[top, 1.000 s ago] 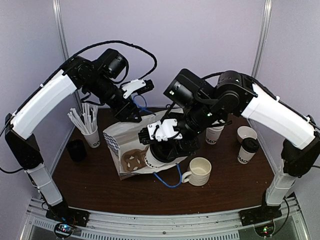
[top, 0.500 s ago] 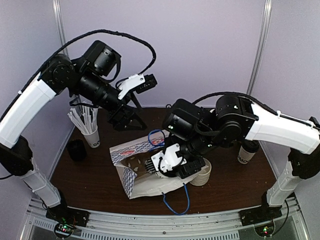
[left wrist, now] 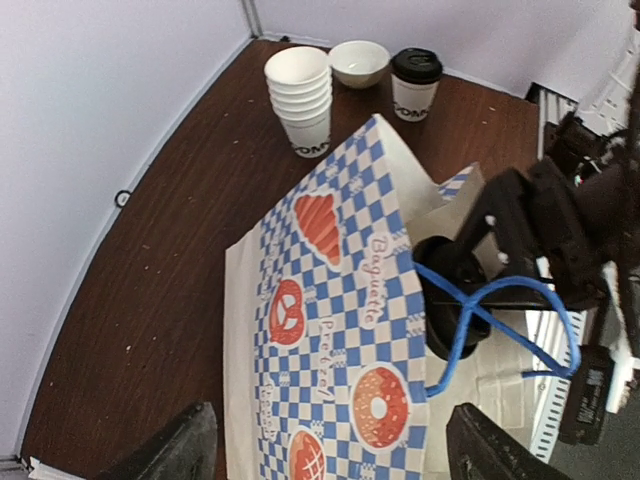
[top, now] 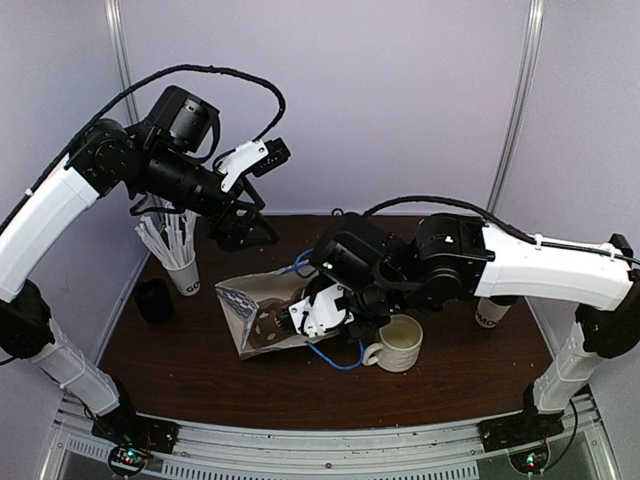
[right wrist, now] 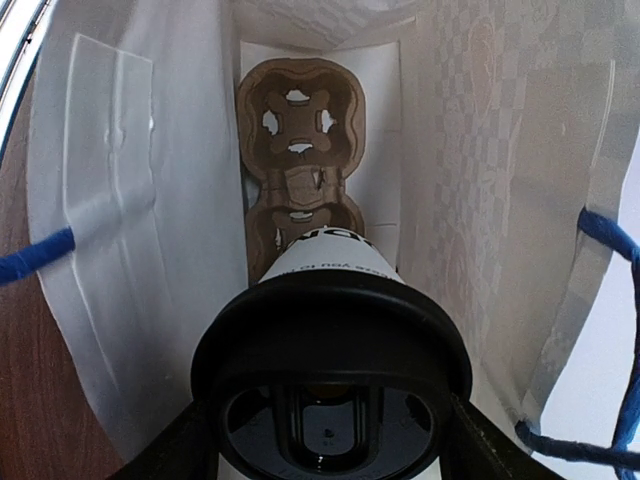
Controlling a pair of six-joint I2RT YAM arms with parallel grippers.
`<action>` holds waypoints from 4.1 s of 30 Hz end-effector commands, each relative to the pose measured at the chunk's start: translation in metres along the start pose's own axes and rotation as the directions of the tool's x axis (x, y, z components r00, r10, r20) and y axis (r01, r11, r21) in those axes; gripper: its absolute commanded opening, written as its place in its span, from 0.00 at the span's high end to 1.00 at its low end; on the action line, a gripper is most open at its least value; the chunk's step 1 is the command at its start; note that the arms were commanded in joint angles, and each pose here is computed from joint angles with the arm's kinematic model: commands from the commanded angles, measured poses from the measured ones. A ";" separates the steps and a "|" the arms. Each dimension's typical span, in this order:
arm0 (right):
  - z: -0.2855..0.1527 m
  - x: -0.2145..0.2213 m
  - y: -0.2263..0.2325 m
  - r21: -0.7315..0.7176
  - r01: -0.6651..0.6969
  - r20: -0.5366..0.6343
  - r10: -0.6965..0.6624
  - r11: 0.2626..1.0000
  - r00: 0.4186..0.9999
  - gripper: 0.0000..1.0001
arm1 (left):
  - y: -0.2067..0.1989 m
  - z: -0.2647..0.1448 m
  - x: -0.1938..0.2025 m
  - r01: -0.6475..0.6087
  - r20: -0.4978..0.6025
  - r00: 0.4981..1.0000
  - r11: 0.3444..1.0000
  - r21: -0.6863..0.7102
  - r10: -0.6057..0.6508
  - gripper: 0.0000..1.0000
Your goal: Pack the takeout coffee
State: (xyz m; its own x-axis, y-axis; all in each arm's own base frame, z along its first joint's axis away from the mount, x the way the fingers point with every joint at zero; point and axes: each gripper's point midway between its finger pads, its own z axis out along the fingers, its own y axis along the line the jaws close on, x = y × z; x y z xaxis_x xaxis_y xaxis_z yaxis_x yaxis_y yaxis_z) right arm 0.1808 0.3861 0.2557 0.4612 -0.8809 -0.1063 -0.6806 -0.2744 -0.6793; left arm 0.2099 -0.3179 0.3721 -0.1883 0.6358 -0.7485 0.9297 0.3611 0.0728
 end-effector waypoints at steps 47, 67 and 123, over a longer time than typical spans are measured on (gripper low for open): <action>0.082 0.026 0.001 0.037 -0.116 -0.075 0.119 0.993 0.990 0.41 | 0.065 0.055 0.021 0.162 0.123 0.979 0.987 0.002 -0.161 0.16; 0.066 0.026 0.025 0.008 -0.076 -0.075 0.076 0.997 0.994 0.42 | 0.071 0.056 0.017 0.153 0.104 0.983 0.988 -0.012 -0.151 0.15; 0.129 0.031 0.019 -0.175 -0.222 -0.066 0.214 0.959 0.975 0.40 | 0.066 0.058 0.026 0.166 0.087 0.982 0.986 0.008 -0.166 0.16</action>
State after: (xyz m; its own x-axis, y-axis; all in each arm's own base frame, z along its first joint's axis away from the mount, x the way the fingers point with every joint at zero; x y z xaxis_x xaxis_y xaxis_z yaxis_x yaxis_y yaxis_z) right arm 0.2650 0.4106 0.1650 0.3066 -0.9278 -0.2124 -0.7817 -0.1182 -0.6123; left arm 0.2859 -0.3238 0.3052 -0.3406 0.5268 -0.7788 0.8897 0.4485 -0.0857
